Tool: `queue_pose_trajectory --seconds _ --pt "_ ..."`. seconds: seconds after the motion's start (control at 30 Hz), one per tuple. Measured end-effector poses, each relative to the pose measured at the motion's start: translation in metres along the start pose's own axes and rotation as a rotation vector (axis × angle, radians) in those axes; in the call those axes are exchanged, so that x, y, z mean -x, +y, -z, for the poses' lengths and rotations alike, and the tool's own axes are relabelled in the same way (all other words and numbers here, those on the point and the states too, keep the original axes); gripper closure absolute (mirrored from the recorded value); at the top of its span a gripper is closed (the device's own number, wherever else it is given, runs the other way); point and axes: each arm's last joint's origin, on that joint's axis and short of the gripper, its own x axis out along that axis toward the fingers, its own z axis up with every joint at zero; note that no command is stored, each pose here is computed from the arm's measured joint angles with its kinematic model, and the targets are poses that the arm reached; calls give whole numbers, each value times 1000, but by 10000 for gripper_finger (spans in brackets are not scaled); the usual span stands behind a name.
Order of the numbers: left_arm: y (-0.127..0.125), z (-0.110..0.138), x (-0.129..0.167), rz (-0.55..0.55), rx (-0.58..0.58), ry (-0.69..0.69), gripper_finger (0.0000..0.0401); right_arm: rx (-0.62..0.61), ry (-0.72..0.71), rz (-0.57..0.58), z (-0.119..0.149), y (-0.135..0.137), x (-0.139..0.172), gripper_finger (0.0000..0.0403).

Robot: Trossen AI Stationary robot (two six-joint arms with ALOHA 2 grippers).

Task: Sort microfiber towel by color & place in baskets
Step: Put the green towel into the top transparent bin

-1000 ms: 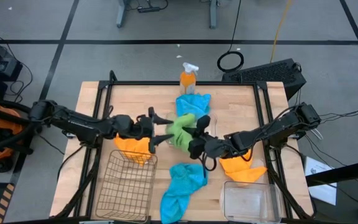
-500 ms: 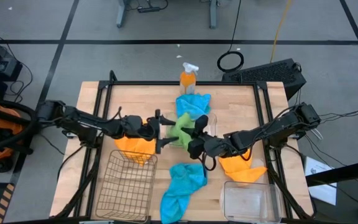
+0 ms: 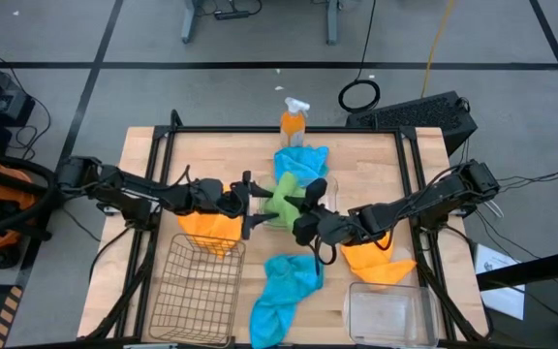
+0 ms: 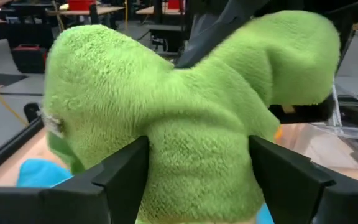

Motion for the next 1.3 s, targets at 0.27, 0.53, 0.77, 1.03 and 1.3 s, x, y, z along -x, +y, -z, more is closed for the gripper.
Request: queue_pose_trajectory --seconds 0.27,0.53,0.77,1.03,1.3 --pt "-2 -19 17 6 9 -49 129 -24 61 43 3 1 1 399" --pt "-7 -9 3 -63 37 -73 121 -72 46 31 3 1 1 399" --pt "-4 2 -14 12 -19 -119 86 -113 -3 12 -1 -1 1 399" --pt "-6 0 -23 65 -84 -147 249 -130 -9 9 -2 -1 2 399" --pt "10 1 -24 37 -94 -131 367 -250 58 34 3 0 7 318"
